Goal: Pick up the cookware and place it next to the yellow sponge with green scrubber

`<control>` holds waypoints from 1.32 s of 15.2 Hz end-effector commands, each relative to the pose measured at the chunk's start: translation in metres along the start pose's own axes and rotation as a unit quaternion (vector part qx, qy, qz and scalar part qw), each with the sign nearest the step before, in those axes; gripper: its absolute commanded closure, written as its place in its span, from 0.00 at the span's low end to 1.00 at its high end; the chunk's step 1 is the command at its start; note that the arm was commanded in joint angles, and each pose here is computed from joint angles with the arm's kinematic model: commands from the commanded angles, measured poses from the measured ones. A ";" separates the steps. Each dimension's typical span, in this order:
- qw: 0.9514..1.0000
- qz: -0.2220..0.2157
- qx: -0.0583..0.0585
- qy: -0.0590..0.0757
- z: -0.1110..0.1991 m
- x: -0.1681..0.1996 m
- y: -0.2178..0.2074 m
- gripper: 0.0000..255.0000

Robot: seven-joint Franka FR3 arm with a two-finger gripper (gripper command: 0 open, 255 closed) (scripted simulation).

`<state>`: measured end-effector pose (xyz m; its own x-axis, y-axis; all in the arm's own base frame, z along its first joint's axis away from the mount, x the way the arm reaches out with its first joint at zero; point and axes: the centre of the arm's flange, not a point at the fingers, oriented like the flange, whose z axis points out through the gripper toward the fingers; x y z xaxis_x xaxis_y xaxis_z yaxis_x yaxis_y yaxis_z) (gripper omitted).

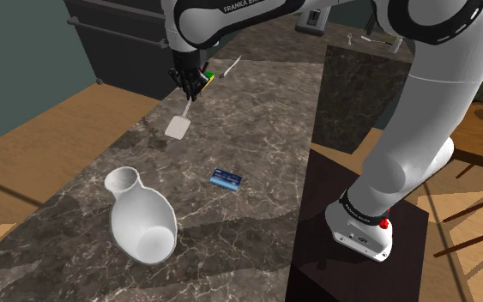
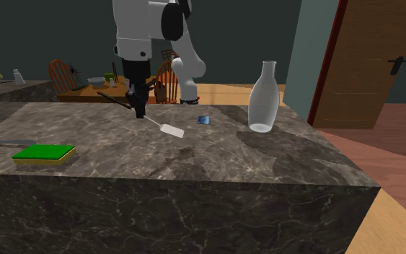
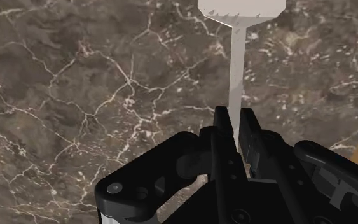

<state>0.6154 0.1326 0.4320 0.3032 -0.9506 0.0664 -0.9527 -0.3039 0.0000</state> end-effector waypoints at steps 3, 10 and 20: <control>1.000 -0.001 0.000 0.000 0.002 0.053 0.002 1.00; 1.000 -0.001 0.000 0.000 0.034 0.056 0.002 1.00; 1.000 -0.001 0.000 0.000 0.085 0.052 0.002 1.00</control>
<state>0.6308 0.0760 0.3550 0.3045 -0.9502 0.0664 -0.9523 -0.3052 -0.0002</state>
